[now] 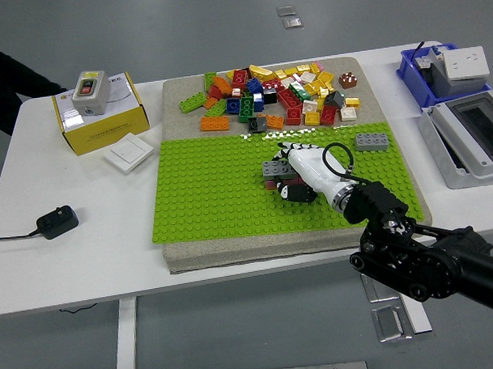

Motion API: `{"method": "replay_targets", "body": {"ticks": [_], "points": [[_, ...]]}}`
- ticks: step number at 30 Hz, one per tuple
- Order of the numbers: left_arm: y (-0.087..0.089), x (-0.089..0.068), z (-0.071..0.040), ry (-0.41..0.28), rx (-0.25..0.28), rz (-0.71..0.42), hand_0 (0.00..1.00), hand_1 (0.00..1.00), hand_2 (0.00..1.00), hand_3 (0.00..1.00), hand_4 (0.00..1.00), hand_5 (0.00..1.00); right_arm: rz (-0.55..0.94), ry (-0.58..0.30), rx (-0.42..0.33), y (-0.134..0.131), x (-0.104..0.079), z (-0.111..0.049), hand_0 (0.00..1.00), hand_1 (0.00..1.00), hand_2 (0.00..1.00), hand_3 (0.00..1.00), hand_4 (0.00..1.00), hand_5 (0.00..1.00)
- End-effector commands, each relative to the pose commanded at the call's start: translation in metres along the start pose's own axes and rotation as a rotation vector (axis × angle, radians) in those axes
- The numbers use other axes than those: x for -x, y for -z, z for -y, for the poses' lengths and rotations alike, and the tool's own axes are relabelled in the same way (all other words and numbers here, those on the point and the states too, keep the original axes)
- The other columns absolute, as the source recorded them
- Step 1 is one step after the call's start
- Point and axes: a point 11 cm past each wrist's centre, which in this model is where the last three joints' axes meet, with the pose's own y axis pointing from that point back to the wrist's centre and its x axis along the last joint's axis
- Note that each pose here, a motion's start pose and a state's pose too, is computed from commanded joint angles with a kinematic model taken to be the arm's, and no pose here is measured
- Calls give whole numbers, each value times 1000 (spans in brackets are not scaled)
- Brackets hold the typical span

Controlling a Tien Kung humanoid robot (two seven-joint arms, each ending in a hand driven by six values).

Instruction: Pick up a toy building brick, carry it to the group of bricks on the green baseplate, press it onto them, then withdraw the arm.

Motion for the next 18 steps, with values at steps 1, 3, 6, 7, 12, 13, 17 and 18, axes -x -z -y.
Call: {"method": "replay_targets", "body": {"ticks": [1, 3, 6, 7, 12, 13, 17, 18], "points": [[0, 0, 0, 0, 0, 0, 664, 664, 662, 650, 330, 646, -1, 0, 0, 0, 0, 0, 892, 938, 956, 616, 475, 367], [0, 0, 0, 1, 0, 0, 664, 664, 662, 650, 330, 646, -1, 1, 0, 0, 0, 0, 892, 938, 956, 616, 475, 367], [0, 0, 0, 1, 0, 0, 664, 664, 662, 650, 330, 646, -2, 1, 0, -1, -1, 0, 892, 938, 956, 616, 475, 367], [0, 0, 0, 1, -1, -1, 664, 664, 662, 650, 330, 646, -3, 1, 0, -1, -1, 0, 892, 938, 956, 616, 475, 367], [0, 0, 0, 2, -1, 0, 664, 664, 620, 649, 328, 647, -3, 0, -1, -1, -2, 0, 892, 938, 957, 616, 478, 368], [0, 0, 0, 2, -1, 0, 664, 664, 620, 649, 328, 647, -3, 0, -1, -1, -2, 0, 892, 938, 957, 616, 478, 368], [0, 0, 0, 2, -1, 0, 664, 664, 606, 648, 330, 652, -4, 1, -3, -1, -1, 0, 892, 938, 957, 620, 479, 368], [0, 0, 0, 2, -1, 0, 664, 664, 606, 648, 330, 652, -4, 1, -3, -2, -1, 0, 892, 938, 957, 620, 479, 368]]}}
